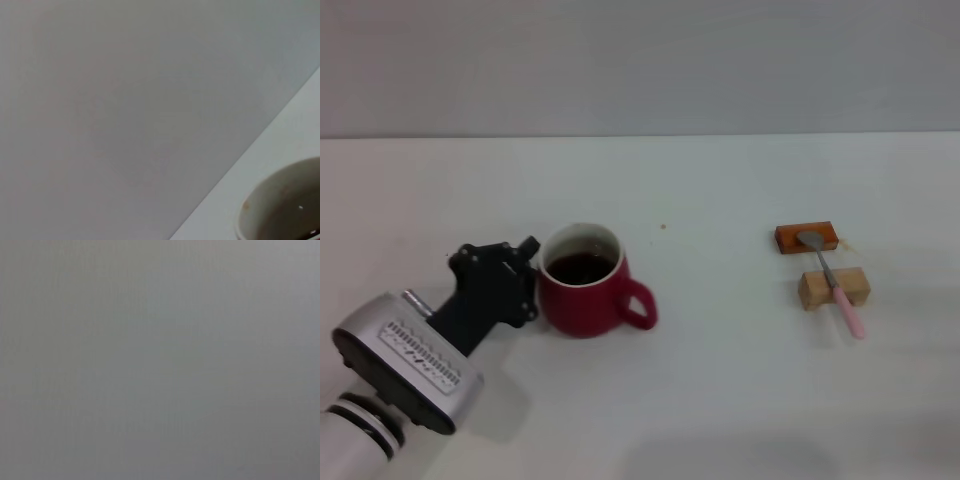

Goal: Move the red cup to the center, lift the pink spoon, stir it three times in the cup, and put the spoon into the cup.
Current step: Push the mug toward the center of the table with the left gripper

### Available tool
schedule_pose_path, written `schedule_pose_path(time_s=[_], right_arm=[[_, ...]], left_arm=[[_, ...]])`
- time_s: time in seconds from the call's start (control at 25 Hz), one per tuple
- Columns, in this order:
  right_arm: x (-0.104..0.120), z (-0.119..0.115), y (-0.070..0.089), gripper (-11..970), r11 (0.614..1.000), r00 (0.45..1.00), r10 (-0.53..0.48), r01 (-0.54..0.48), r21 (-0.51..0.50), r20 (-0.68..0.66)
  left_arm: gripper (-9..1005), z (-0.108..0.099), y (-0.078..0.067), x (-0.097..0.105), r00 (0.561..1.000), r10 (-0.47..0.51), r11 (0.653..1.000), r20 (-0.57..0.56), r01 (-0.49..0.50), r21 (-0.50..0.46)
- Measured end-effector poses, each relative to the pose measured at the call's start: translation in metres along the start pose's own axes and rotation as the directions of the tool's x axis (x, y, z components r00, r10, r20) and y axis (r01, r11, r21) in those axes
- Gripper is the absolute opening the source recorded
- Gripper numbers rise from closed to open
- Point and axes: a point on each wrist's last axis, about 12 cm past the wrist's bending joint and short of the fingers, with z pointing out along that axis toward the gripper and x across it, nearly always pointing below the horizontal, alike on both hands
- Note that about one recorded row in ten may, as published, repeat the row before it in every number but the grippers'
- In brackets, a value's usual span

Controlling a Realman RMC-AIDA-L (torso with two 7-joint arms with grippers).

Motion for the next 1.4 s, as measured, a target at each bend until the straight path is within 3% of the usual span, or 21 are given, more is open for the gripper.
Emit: schedule_pose_path(time_s=[0.56,0.8,1.08,1.4], right_arm=[[0.000,0.000,0.001,666,1.000,1.000,0.004,-0.004,0.000,0.003],[0.000,0.001,0.002,667,1.000,1.000,0.005,-0.005,-0.003,0.003],[0.000,0.000,0.002,667,1.000,1.000,0.006,-0.006,-0.003,0.004],[0.000,0.000,0.002,667,1.000,1.000,0.009,-0.009,-0.001,0.004]], left_arm=[[26,0.007,-0.024,-0.024,0.995,-0.022,0.995,0.094,0.013,0.095],[29,0.008,-0.025,-0.026,0.995,-0.026,0.995,0.093,0.017,0.100],[32,0.014,-0.015,-0.020,0.997,-0.063,0.997,0.041,0.061,0.047],[36,0.019,-0.017,-0.027,0.995,-0.076,0.996,0.057,0.073,0.053]])
